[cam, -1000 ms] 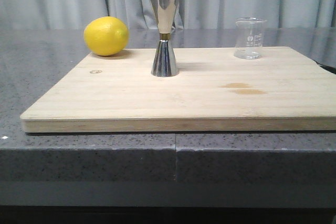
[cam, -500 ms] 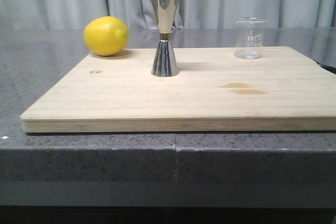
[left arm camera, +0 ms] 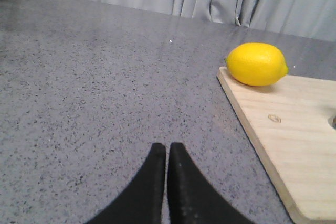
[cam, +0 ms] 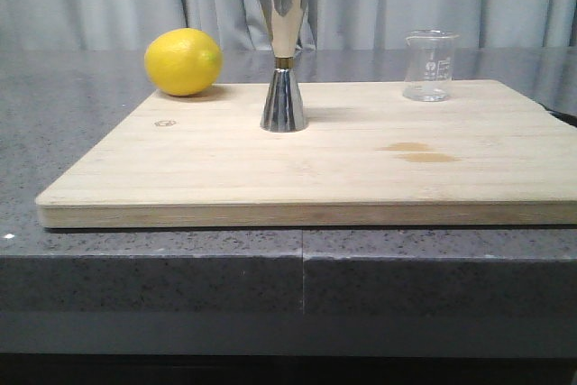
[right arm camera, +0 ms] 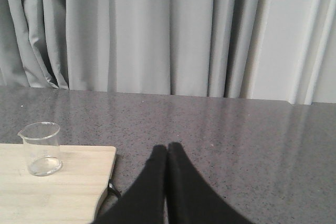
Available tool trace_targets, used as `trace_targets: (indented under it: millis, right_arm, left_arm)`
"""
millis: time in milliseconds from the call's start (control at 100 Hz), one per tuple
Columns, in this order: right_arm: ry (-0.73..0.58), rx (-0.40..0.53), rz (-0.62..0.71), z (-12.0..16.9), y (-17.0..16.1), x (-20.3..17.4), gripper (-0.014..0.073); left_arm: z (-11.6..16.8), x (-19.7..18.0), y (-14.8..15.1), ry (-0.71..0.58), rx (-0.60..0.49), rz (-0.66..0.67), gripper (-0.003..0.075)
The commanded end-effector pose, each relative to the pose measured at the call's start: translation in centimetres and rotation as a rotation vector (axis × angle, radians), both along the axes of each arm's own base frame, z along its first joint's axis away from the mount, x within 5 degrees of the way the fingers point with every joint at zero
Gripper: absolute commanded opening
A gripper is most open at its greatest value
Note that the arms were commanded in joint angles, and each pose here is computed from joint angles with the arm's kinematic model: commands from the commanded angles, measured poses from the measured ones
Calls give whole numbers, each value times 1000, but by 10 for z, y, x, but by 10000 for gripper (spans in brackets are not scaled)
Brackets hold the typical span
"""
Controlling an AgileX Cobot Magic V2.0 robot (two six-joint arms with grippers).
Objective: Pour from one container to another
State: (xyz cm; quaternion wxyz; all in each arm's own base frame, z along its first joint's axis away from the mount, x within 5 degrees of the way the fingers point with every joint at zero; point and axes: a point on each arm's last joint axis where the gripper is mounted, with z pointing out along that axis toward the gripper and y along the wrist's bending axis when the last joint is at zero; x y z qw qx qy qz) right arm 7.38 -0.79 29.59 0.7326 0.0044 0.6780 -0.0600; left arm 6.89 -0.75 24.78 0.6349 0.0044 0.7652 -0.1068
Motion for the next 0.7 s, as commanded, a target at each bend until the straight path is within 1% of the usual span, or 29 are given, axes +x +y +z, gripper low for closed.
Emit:
trace_targets:
  millis: [0,110,170,260,340,400,520,600,690]
  right_arm:
    - [-45,-11,32,11,3,-1,-69]
    - [-45,-11,32,11,3,-1,-69]
    - [-45,-11,32,11,3,-1,-69]
    - [-45,-11,32,11,3,-1,-69]
    - [-45,-11,32,11,3,-1,-69]
    - [-45,-11,32,11,3,-1,-69]
    - [-45,-11,32,11,3,-1,-69]
    - [-45,-11,32,11,3,-1,-69]
    - [-45,-11,32,11,3,-1,-69]
  left_arm:
    - [4,-5,-3,-55,-3,-53,-21]
    - [-5,-14,-3,-105,-6,-91,-21]
    - [-9,-18,-3,-131,-28,-104,-21]
    - [-15,-22,-4,-201,-36,-108,-21]
    - [-17,-21,-4,-247,-25,-75,-21]
    - [-19,-20,-3,-265,-41,-38,-21]
    - [-23,-17,1,-315,-18,46,-21]
    - [-31,-16,3,-311,-6,89,-21]
    - [-40,-14,4,-285,-1,100,-21]
